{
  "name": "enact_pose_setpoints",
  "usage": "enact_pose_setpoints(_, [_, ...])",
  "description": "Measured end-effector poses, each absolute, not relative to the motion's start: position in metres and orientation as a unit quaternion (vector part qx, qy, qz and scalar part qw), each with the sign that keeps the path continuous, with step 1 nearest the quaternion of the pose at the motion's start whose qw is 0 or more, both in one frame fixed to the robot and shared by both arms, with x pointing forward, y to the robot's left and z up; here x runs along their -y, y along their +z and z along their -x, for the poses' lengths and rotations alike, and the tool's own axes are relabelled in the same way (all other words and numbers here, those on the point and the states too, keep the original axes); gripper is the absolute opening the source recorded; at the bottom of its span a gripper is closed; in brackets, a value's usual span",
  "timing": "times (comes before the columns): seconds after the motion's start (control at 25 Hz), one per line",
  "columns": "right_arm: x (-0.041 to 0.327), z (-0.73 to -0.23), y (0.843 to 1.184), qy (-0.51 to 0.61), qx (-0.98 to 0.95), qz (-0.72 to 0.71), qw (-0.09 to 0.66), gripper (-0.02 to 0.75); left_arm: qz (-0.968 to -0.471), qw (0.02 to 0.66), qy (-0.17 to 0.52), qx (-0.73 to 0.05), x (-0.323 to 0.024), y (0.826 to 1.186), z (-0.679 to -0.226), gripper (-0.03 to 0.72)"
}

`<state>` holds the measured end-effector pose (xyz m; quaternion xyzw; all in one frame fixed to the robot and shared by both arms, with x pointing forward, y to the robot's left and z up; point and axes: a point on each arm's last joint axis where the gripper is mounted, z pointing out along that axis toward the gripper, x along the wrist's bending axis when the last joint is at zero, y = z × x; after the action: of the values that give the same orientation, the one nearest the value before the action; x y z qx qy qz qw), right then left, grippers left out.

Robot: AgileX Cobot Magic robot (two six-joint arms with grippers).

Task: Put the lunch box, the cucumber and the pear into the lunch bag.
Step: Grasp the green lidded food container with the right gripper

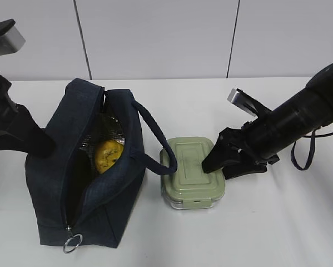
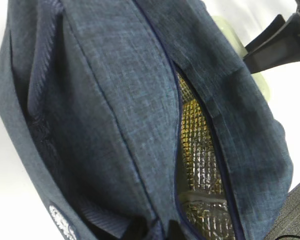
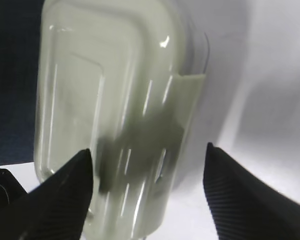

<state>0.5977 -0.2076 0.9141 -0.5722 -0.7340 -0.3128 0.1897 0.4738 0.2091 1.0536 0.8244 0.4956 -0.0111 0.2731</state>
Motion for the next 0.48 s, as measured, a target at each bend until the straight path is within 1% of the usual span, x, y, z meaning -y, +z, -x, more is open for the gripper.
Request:
enact_pose_setpoints(0.08, [0.2066, -0.5983, 0.9084, -0.314, 0.73, 0.573, 0.199, 0.533, -0.824, 0.273, -0.011, -0.496, -0.2091, 1.0536, -0.4738, 0.025])
enact_pose_setpoints(0.36, [0.205, -0.5995, 0.9054, -0.323, 0.725, 0.573, 0.205, 0.529, -0.824, 0.273, -0.011, -0.496, -0.2091, 1.0536, -0.4739, 0.025])
enact_pose_setpoints(0.44, [0.2046, -0.5997, 0.9061, -0.325, 0.726, 0.57, 0.206, 0.499, -0.824, 0.274, -0.01, -0.496, -0.2091, 1.0537, -0.474, 0.025])
enact_pose_setpoints(0.48, [0.2045, -0.5997, 0.9062, -0.326, 0.726, 0.569, 0.207, 0.465, -0.824, 0.274, -0.01, -0.496, -0.2091, 1.0537, -0.474, 0.025])
